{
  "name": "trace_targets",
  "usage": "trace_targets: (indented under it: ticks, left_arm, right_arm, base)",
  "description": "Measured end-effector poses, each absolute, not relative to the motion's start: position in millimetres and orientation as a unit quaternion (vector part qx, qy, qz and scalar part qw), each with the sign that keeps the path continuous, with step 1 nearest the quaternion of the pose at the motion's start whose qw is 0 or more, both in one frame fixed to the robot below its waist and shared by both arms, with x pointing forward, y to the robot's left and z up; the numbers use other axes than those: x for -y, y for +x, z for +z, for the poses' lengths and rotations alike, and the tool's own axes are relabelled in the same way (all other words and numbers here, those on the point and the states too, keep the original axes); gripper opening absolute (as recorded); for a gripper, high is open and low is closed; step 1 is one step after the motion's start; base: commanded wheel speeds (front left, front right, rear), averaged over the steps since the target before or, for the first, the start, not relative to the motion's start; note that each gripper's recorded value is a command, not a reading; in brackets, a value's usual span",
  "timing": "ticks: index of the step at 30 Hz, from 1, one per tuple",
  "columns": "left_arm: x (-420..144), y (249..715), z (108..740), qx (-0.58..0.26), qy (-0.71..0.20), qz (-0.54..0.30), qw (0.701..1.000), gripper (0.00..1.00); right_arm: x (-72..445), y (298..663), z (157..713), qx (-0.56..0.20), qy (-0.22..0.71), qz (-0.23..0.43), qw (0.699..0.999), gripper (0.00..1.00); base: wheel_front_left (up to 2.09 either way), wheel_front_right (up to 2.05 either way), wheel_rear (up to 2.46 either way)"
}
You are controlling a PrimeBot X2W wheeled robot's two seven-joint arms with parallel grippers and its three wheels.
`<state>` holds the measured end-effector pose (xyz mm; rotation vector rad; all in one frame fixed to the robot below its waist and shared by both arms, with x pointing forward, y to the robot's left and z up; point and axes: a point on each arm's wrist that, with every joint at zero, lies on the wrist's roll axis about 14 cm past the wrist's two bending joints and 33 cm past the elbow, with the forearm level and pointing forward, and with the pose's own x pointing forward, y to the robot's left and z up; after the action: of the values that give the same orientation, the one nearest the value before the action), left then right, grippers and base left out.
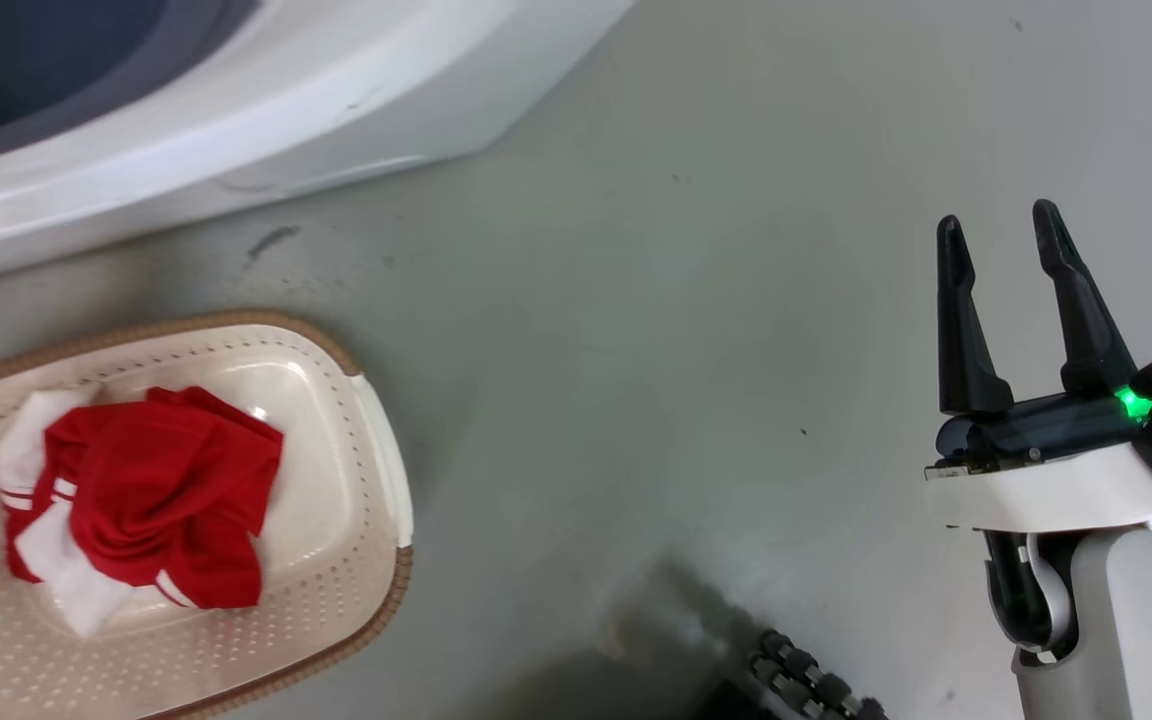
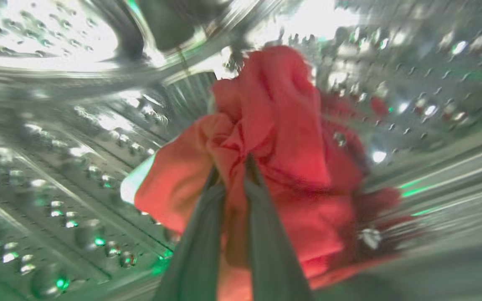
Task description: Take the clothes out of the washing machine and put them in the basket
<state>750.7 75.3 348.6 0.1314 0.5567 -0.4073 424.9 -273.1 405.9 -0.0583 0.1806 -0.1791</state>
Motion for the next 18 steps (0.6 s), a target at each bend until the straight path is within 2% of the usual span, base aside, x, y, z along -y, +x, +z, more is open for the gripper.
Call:
trace_targets:
  ticks: [4, 5, 18]
  left_arm:
    - [-80.0, 739.1, 375.6, -0.205, 0.07, -0.203, 0.955, 0.0]
    - [-82.9, 718.8, 384.6, -0.173, 0.059, -0.205, 0.962, 0.0]
    - [-108.8, 646.4, 458.2, -0.05, 0.044, -0.183, 0.981, 0.0]
  right_arm:
    - [269.1, 427.5, 419.3, -0.071, -0.035, -0.082, 0.994, 1.0]
    - [264.3, 427.7, 430.6, -0.055, -0.033, -0.075, 0.995, 1.0]
    - [240.0, 420.3, 468.1, -0.006, -0.031, -0.044, 0.999, 1.0]
  base:
    - [0.0, 0.0, 0.0]
    - [0.0, 0.0, 0.0]
    - [0.0, 0.0, 0.0]
